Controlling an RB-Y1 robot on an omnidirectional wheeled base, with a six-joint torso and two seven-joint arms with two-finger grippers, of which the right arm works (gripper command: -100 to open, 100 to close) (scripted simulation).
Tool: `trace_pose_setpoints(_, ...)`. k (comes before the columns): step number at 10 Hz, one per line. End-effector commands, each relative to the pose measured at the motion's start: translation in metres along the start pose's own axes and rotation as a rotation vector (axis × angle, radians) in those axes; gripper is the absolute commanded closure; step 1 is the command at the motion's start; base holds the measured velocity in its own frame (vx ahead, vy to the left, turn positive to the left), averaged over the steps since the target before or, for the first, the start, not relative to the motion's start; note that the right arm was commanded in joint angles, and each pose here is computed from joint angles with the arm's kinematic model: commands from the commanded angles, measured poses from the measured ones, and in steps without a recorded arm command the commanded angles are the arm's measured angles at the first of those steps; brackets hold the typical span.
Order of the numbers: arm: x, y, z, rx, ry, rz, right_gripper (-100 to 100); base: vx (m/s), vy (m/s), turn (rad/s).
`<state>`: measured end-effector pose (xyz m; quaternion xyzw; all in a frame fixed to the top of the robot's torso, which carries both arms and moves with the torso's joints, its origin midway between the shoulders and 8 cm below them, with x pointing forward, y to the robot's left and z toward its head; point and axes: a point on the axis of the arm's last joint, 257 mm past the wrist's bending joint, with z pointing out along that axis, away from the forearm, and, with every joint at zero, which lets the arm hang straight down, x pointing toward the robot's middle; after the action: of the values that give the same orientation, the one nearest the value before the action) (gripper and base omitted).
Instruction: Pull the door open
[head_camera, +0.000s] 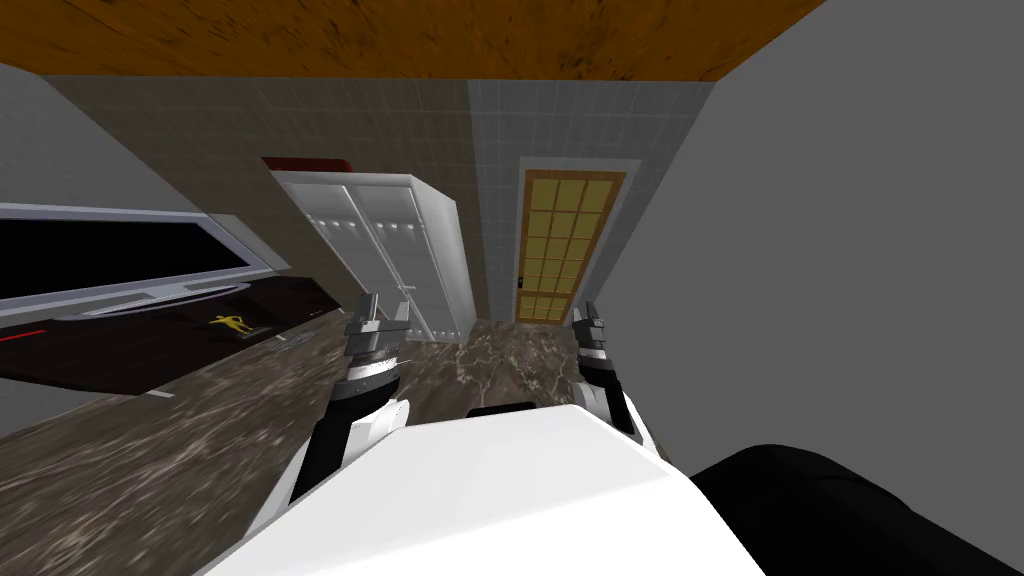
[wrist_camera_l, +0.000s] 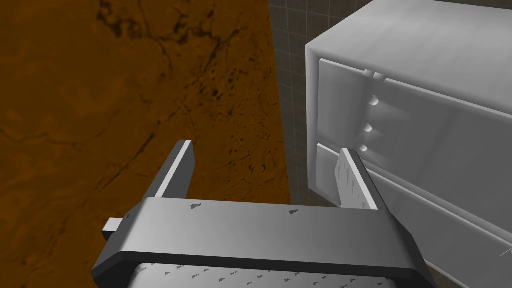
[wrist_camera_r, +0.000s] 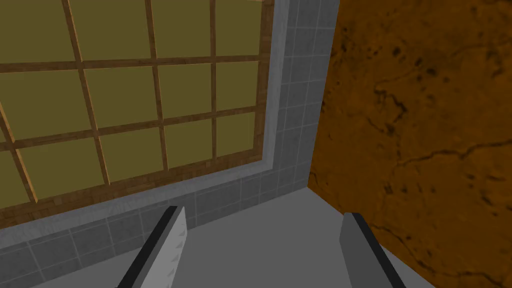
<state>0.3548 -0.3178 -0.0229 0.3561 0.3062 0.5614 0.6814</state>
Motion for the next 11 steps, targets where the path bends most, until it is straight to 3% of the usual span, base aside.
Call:
trace_pose_setpoints(1, -0.001, -0.012, -0.0013, 0.013, -0.003, 0.046, -100, 0.077, -0.010, 0.080)
trace_pose_setpoints(11, -0.008, -0.076, -0.0116, 0.083, -0.044, 0.306, -100, 0.130, -0.011, 0.068)
